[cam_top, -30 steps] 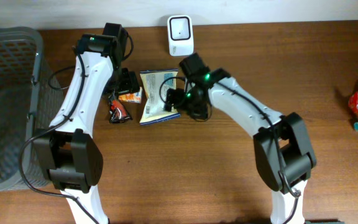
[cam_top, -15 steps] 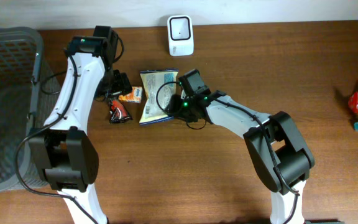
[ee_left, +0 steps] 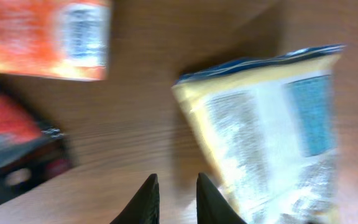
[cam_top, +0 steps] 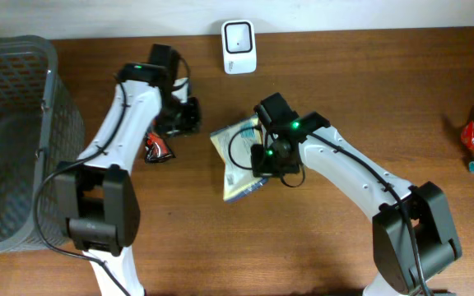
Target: Scan the item barcode
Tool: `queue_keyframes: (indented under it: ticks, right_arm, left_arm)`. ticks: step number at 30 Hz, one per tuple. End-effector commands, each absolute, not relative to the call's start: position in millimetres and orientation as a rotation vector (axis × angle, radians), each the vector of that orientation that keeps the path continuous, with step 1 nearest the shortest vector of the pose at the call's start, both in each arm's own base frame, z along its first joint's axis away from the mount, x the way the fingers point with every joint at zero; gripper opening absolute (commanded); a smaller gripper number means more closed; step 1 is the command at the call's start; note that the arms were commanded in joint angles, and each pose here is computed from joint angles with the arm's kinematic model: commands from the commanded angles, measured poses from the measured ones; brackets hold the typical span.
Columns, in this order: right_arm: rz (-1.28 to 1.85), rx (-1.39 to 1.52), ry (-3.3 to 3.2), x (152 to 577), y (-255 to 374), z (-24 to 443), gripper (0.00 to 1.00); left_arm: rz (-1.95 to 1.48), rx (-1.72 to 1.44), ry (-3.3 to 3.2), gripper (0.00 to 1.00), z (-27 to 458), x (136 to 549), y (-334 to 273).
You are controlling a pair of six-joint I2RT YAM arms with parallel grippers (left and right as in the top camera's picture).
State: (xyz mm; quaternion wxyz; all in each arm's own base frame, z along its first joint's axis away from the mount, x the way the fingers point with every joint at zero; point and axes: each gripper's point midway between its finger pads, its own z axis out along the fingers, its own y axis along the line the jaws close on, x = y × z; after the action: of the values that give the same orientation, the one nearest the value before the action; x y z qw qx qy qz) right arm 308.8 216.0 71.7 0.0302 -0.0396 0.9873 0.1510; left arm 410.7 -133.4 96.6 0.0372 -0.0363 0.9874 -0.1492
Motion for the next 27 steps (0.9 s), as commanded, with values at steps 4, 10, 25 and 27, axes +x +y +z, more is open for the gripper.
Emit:
queue_keyframes:
  ticks: [4,10,25,27]
  right_arm:
    - [0.328,-0.037,3.165,309.0,135.1,62.7,0.33]
    - [0.951,0.063,3.099,313.6,126.3,99.3,0.39]
    - [0.654,0.481,3.103,292.3,157.8,-0.7,0.04]
    - [0.645,0.422,3.019,317.1,148.6,4.3,0.04]
  left_arm:
    - [-0.517,0.121,3.001,0.22,100.2,399.6,-187.3]
    - [-0.529,0.241,2.995,0.09,100.7,385.9,-219.1]
    - [-0.321,0.205,3.189,0.00,2.3,380.1,-213.6]
    - [-0.299,0.200,3.238,0.00,2.7,369.1,-208.9]
